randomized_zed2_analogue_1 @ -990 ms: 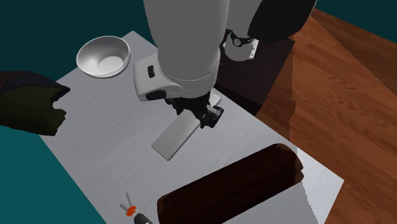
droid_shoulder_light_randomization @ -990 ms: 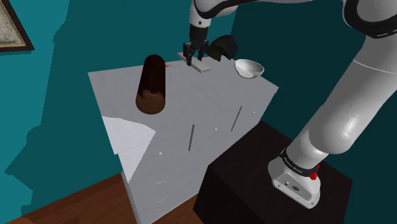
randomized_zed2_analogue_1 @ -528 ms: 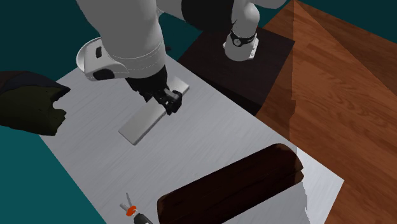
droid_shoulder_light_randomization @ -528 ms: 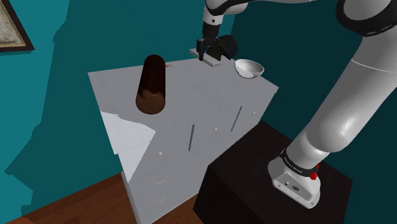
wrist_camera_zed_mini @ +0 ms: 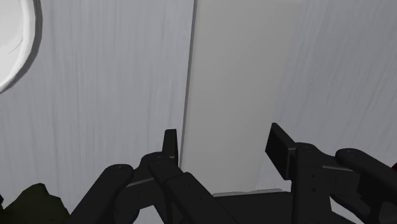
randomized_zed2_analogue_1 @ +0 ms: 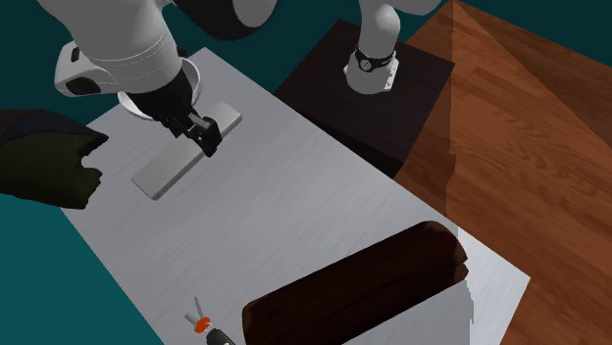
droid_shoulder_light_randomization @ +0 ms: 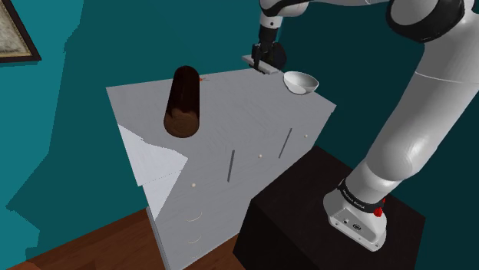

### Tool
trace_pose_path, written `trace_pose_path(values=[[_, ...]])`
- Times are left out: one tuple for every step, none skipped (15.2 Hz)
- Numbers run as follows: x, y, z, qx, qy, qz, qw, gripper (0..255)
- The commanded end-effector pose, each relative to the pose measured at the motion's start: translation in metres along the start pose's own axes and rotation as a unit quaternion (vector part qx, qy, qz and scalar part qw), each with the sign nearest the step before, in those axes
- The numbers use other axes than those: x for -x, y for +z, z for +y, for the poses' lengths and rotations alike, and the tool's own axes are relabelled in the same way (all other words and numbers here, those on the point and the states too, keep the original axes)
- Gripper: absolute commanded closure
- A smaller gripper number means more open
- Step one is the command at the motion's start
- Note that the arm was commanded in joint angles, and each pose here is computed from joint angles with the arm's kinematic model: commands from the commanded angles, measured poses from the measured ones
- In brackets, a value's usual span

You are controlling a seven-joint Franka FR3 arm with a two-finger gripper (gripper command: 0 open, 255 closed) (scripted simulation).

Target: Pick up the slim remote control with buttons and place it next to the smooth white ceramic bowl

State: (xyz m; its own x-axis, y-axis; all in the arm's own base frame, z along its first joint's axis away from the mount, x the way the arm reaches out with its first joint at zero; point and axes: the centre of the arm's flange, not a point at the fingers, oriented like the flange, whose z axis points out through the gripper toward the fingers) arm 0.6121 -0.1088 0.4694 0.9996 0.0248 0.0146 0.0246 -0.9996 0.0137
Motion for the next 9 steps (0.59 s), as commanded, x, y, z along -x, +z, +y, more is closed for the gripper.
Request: trace_pose_path(values=[[-0.002, -0.003, 0.027, 0.000, -0.001, 0.000, 1.0000, 255], [-0.005, -0.002, 0.052, 0.000, -0.001, 0.000, 1.0000, 255], [-0.005, 0.003, 0.052, 0.000, -0.001, 0.000, 1.0000, 255], [-0.005, 0.008, 0.052, 0.000, -0.001, 0.000, 1.0000, 255], [-0.005, 0.013, 0.052, 0.000, -0.001, 0.000, 1.0000, 255], [-0.005, 0.019, 0.052, 0.000, -0.001, 0.000, 1.0000, 255], [-0.005, 0.024, 0.052, 0.000, -0.001, 0.000, 1.0000, 255], [-0.005, 0.029, 0.052, 0.000, -0.001, 0.000, 1.0000, 255], [-0.005, 0.035, 0.052, 0.000, -0.001, 0.000, 1.0000, 255]])
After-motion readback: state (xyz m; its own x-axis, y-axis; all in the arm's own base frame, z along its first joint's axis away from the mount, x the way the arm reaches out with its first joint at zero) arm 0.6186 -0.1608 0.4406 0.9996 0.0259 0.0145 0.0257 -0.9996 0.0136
